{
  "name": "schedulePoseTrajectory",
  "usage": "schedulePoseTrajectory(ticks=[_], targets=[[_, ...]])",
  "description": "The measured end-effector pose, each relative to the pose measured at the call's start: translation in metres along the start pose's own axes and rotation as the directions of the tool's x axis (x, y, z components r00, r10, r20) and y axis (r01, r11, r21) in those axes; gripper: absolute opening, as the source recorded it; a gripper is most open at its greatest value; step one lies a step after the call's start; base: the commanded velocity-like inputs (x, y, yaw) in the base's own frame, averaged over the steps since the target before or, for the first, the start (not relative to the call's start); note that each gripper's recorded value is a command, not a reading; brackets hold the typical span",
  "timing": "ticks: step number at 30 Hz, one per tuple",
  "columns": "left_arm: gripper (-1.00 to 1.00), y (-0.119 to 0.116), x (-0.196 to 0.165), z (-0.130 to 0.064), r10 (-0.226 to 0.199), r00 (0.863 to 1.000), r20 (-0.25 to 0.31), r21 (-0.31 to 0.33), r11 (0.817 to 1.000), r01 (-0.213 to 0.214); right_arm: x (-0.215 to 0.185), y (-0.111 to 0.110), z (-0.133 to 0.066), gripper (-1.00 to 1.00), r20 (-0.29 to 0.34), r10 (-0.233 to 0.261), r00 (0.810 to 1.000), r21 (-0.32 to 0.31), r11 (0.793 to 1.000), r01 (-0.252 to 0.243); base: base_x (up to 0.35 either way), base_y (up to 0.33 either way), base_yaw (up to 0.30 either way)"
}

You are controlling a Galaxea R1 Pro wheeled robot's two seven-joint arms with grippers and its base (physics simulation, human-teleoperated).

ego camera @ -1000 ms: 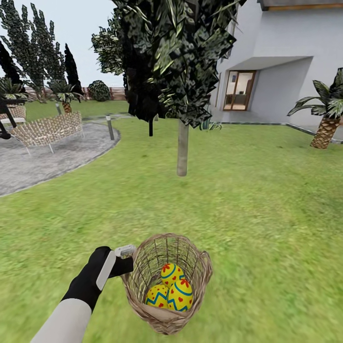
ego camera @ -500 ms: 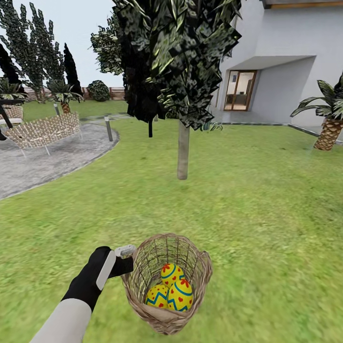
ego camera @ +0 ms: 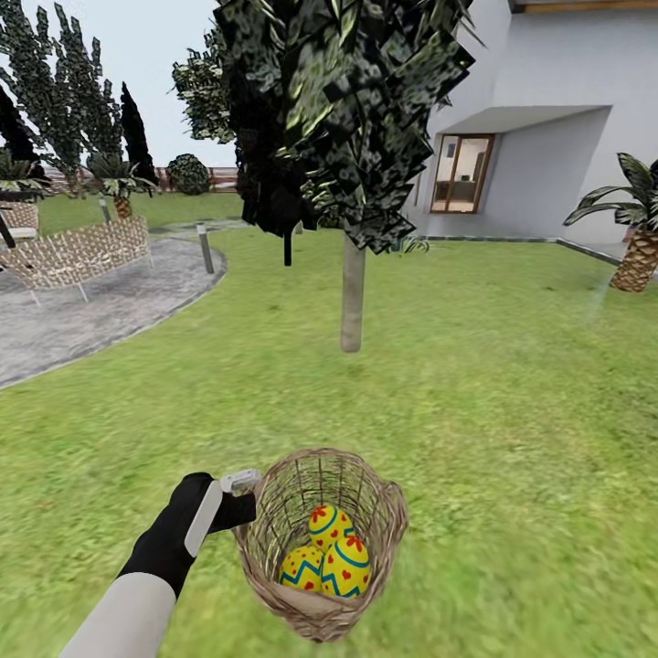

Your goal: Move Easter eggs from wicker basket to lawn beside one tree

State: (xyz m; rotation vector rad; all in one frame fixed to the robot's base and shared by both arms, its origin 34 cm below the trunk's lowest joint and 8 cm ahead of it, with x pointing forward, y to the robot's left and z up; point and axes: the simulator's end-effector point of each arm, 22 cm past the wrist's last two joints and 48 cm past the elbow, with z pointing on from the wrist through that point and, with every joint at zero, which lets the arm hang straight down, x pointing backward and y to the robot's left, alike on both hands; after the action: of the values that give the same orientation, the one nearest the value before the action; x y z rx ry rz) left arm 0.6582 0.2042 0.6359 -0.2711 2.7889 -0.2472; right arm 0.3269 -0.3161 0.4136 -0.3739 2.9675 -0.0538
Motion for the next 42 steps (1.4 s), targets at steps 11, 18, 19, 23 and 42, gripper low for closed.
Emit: schedulePoseTrajectory(ticks=[11, 18, 19, 23, 42], targets=[[-1.0, 0.0, 0.0001, 0.0, 0.0, 1.0, 0.0, 0.0, 1.0, 0.0, -0.0001, 0.0, 0.0, 1.0, 0.0, 0.0, 1.0, 0.0, 1.0, 0.0, 0.323, 0.0, 0.0], [-1.0, 0.0, 0.0001, 0.0, 0.0, 1.0, 0.0, 0.0, 1.0, 0.0, 0.0, 0.0, 0.0, 1.0, 0.0, 0.0, 1.0, 0.0, 1.0, 0.0, 0.322, 0.0, 0.0], [-1.0, 0.0, 0.0001, 0.0, 0.0, 1.0, 0.0, 0.0, 1.0, 0.0, 0.0, 0.0, 0.0, 1.0, 0.0, 0.0, 1.0, 0.0, 1.0, 0.0, 0.323, 0.0, 0.0], [-1.0, 0.0, 0.0001, 0.0, 0.0, 1.0, -0.001, 0.0, 1.0, 0.0, -0.0001, 0.0, 0.0, 1.0, 0.0, 0.0, 1.0, 0.0, 1.0, 0.0, 0.323, 0.0, 0.0], [-1.0, -0.0006, 0.0003, 0.0, 0.001, 1.0, -0.001, 0.0, 1.0, -0.001, 0.0, 0.0, 0.0, 1.0, 0.0, 0.0, 1.0, 0.0, 1.0, 0.0, 0.323, 0.0, 0.0]])
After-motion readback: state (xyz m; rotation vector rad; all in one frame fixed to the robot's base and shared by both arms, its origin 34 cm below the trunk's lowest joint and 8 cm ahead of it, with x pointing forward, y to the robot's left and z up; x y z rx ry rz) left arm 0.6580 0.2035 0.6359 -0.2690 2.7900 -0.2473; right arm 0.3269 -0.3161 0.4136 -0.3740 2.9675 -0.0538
